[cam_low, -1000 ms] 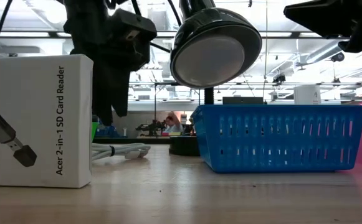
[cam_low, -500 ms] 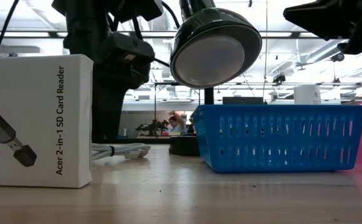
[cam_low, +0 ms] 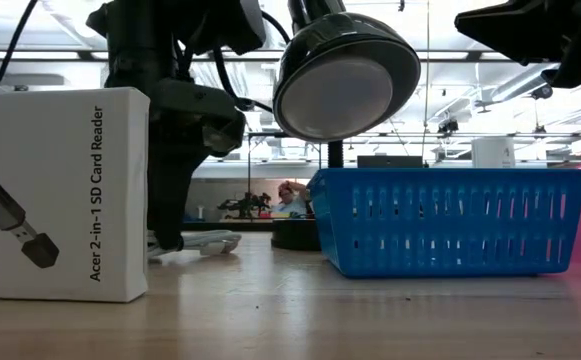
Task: Pick and place items into bin
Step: Put the white charger cable into the pink bin
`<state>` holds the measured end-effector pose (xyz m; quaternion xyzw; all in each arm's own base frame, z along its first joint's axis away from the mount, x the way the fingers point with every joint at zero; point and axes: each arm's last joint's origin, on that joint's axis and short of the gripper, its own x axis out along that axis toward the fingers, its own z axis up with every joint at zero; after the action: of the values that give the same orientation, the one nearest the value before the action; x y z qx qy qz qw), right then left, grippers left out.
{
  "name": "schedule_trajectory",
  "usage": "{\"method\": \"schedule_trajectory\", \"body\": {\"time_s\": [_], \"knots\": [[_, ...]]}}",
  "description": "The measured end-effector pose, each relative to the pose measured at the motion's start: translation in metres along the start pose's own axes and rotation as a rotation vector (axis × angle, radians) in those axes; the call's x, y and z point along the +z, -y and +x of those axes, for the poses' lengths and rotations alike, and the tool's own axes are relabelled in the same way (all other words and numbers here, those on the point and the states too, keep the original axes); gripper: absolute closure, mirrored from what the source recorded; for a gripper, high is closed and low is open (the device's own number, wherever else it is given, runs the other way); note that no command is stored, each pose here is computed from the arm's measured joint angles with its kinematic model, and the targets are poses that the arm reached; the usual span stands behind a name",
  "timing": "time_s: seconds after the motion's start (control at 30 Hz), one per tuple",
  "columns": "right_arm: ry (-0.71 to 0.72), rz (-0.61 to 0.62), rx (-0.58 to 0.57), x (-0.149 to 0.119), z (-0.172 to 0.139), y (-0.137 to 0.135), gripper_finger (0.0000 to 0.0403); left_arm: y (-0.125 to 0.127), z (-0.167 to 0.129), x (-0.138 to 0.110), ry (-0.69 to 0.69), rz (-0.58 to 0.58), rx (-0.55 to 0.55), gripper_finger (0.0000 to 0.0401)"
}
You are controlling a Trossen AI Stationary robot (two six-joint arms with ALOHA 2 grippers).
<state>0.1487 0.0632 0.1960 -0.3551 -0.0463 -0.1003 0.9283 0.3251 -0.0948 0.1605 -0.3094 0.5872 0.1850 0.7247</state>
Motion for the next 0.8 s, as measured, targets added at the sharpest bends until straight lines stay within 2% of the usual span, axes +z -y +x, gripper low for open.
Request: {"method": "schedule_trajectory", "body": {"time_s": [0.1, 0.57, 0.67, 0.8], "knots": [[0.000, 0.000, 0.000, 0.0000, 0.0000, -0.0001, 0.0335, -0.0005, 0.0028, 0.0001, -0.005, 0.028, 0.009, 0.0249], [-0.001, -0.004, 0.001, -0.0001, 0.0000, -0.0001, 0.0335, -0.0021, 0.0044, 0.0010, -0.007, 0.022, 0.014, 0.0251], [-0.001, -0.004, 0.001, -0.0001, 0.0000, -0.0001, 0.0335, -0.0044, 0.0064, -0.0003, -0.010, 0.046, 0.021, 0.0271], [-0.001, -0.005, 0.001, -0.0001, 0.0000, -0.0002, 0.0335, -0.0089, 0.0092, -0.0022, -0.014, 0.039, 0.034, 0.0317]]}}
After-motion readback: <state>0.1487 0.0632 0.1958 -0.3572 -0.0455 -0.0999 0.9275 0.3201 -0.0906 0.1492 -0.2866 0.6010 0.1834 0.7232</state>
